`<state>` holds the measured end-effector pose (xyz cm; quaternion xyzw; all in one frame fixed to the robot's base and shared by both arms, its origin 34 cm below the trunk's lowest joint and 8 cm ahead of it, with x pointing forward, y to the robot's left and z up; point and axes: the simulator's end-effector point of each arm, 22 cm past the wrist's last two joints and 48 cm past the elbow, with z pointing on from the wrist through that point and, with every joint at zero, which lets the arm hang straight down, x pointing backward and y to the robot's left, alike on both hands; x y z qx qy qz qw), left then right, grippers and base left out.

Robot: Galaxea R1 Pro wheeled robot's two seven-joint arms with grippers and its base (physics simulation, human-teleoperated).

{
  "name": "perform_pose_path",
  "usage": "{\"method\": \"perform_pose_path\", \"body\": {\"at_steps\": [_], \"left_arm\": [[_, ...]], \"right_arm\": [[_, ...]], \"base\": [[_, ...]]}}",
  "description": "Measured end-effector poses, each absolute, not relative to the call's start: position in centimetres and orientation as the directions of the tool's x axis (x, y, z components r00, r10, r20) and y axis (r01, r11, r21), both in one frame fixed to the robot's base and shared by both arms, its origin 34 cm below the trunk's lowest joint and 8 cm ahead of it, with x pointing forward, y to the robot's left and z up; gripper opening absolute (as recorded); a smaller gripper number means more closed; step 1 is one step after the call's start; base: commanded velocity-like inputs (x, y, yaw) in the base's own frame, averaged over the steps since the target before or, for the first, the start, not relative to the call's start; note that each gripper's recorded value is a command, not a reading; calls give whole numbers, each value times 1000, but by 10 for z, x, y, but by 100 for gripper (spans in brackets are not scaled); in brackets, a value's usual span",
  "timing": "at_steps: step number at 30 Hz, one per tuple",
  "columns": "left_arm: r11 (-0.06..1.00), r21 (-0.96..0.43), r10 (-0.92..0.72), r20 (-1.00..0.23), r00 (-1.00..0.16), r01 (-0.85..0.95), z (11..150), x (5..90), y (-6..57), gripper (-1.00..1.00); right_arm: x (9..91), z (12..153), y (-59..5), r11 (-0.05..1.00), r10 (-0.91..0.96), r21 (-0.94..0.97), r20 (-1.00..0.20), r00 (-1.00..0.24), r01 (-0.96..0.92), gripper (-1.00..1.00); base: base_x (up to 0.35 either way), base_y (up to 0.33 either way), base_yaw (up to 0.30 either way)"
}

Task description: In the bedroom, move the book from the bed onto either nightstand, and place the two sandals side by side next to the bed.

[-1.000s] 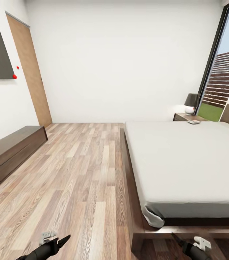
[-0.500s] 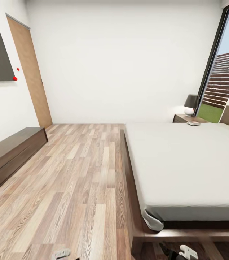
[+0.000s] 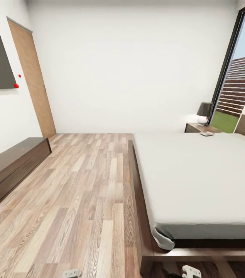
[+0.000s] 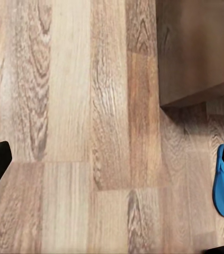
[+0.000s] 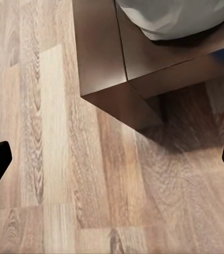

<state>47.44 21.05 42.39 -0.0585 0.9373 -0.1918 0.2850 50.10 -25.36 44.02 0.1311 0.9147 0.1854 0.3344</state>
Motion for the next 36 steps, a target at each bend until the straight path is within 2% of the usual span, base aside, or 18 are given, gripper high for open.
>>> {"method": "perform_pose_path", "body": {"at_steps": [23,36], "left_arm": [[920,-392,-218,-508,-833,-2,463,476,210,100],[920,-392,-218,-508,-833,-2,463,476,210,100]], "right_arm": [[506,481,-256,897,366,426,-563,-741,119,100],[506,481,-257,898,365,424,-564,-741,119,100]], "base": [[0,0,7],[0,0,264]]}}
